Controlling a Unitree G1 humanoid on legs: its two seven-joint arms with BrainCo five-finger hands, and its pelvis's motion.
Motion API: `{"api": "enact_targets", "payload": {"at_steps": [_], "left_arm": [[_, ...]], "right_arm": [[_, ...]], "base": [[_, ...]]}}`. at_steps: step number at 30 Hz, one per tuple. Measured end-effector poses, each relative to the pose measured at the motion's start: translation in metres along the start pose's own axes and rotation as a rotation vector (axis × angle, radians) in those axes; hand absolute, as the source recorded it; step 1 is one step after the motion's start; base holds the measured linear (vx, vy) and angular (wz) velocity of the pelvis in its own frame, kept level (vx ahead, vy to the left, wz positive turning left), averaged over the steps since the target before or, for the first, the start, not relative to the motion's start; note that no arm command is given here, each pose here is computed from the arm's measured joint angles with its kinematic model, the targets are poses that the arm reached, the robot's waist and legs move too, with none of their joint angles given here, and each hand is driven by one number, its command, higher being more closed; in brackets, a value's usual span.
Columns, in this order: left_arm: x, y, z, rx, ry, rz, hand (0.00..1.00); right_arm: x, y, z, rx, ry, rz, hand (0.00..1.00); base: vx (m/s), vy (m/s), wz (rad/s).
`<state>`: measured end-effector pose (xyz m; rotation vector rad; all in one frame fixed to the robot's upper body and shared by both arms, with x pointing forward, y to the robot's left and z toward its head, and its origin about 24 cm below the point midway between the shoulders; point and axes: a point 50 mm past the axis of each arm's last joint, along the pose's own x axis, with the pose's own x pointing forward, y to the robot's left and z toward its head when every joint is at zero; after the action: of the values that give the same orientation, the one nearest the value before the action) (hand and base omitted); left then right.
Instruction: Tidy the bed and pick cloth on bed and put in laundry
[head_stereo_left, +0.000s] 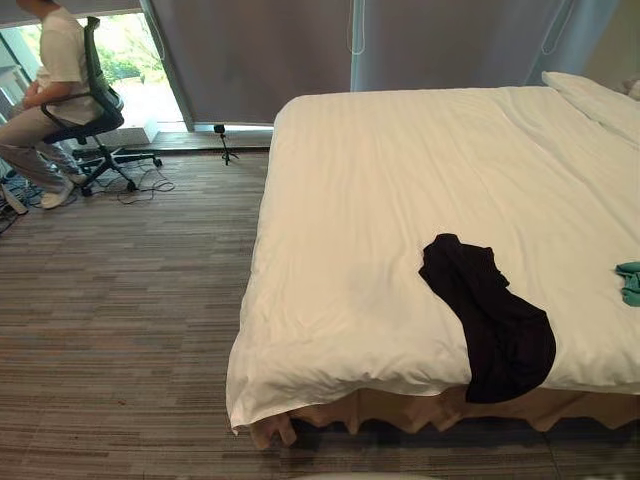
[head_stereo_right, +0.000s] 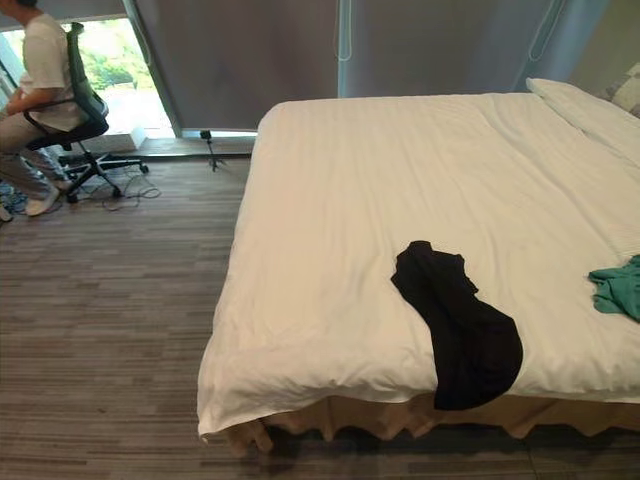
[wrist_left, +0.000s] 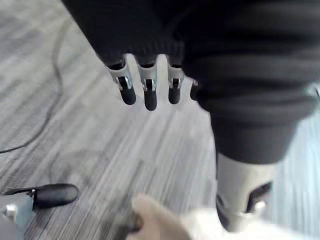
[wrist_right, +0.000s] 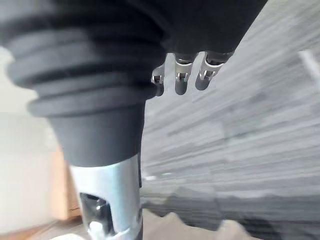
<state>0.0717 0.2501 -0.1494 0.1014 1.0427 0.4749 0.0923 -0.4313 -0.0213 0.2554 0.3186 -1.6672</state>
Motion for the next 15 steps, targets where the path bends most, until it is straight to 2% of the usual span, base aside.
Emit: {"api": "enact_targets", "payload": {"at_steps": [2,4,5,6,8,11,12,13,15], "left_arm": [[-0.001,-0.016,0.016,0.083,-0.099,-0.068,0.0],[-0.002,-0.024,0.024,0.118,-0.143,-0.102,0.0],[-0.002,-0.026,0.026,0.129,-0.152,-0.112,0.0],[-0.002,-0.03,0.029,0.125,-0.158,-0.138,0.0],[-0.002,-0.034,0.032,0.093,-0.153,-0.171,0.0],[-0.003,-0.039,0.027,0.002,-0.104,-0.204,0.0],[-0.004,-0.04,0.025,-0.009,-0.097,-0.208,0.0],[-0.004,-0.041,0.024,-0.011,-0.095,-0.21,0.0],[-0.005,-0.044,0.022,-0.012,-0.096,-0.216,0.0]], "right_arm": [[-0.024,0.054,0.055,-0.06,-0.281,0.23,1.0],[-0.06,0.097,0.087,-0.073,-0.46,0.458,1.0],[-0.073,0.109,0.092,-0.076,-0.501,0.53,1.0],[-0.101,0.131,0.099,-0.084,-0.576,0.691,1.0],[-0.143,0.158,0.097,-0.119,-0.646,0.917,1.0],[-0.196,0.187,0.094,-0.148,-0.698,1.231,1.0],[-0.217,0.196,0.094,-0.162,-0.717,1.346,1.0],[-0.227,0.2,0.094,-0.166,-0.728,1.396,1.0],[-0.277,0.215,0.093,-0.153,-0.744,1.622,1.0]], "base": [[-0.03,-0.023,-0.28],[-0.04,-0.033,-0.11],[-0.06,-0.033,-0.04],[-0.05,-0.03,0.02],[-0.06,-0.041,0.04],[-0.04,-0.03,0.04],[-0.01,-0.019,0.07],[0.0,-0.019,0.16],[0.0,-0.021,0.23]]}}
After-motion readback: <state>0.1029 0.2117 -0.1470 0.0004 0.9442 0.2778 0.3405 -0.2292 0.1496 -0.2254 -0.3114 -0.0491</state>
